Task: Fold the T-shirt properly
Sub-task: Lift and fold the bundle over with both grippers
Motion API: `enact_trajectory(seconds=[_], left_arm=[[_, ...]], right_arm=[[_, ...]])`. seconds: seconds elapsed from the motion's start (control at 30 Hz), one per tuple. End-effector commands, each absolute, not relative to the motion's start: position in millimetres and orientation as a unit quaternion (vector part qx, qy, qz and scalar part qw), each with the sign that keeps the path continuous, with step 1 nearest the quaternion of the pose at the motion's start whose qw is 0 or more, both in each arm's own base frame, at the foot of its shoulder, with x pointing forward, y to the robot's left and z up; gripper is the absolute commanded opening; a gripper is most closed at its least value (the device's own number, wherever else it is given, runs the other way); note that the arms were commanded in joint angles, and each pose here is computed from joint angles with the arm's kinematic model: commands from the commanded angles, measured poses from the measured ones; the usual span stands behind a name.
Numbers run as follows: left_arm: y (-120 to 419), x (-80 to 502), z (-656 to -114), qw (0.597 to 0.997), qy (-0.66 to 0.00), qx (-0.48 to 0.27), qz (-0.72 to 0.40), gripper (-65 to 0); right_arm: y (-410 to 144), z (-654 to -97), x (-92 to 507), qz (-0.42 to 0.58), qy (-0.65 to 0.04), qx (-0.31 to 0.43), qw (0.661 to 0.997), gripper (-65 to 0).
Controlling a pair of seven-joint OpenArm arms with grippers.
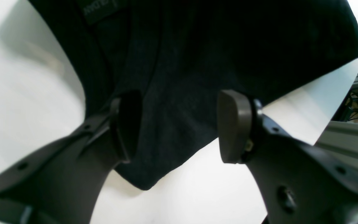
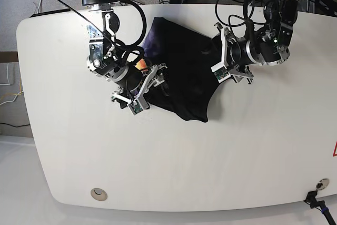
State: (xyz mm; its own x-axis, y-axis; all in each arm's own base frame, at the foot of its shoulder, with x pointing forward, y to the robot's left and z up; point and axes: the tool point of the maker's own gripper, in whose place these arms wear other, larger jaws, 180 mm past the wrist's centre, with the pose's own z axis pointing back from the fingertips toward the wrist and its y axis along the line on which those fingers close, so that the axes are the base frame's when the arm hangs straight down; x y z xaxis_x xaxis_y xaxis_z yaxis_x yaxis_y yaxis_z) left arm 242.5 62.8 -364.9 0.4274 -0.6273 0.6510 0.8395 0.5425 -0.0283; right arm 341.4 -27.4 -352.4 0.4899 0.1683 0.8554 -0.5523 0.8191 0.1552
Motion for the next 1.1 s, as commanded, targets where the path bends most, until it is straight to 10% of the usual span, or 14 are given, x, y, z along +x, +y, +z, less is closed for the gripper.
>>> enact_trajectory(seconds=[0.0, 0.3, 0.57, 0.9, 1.07], left_arm=[[59, 249, -353, 0.817, -0.32, -0.183, -0.445, -30.1], [34, 245, -352, 0.812, -0.328, -0.213, -0.433, -30.1], [3, 224, -357, 0.792, -0.311, -0.245, -0.466, -30.1], [13, 234, -354, 0.798, -0.321, -0.234, -0.454, -30.9], [15, 232, -370, 0.809, -0.303, -0.244, -0.442, -48.0]], right_arm=[[-23, -314, 355, 0.22, -0.509, 0.214, 0.805, -10.1], [5, -308, 369, 0.251, -0.504, 0.235, 0.792, -20.0], [21, -340, 378, 0.259, -0.46, 0.25, 0.812, -64.4], [5, -343, 380, 0.261, -0.464, 0.235, 0.813, -65.0], [-13, -360, 379, 0.258, -0.447, 0.223, 0.827, -65.0]])
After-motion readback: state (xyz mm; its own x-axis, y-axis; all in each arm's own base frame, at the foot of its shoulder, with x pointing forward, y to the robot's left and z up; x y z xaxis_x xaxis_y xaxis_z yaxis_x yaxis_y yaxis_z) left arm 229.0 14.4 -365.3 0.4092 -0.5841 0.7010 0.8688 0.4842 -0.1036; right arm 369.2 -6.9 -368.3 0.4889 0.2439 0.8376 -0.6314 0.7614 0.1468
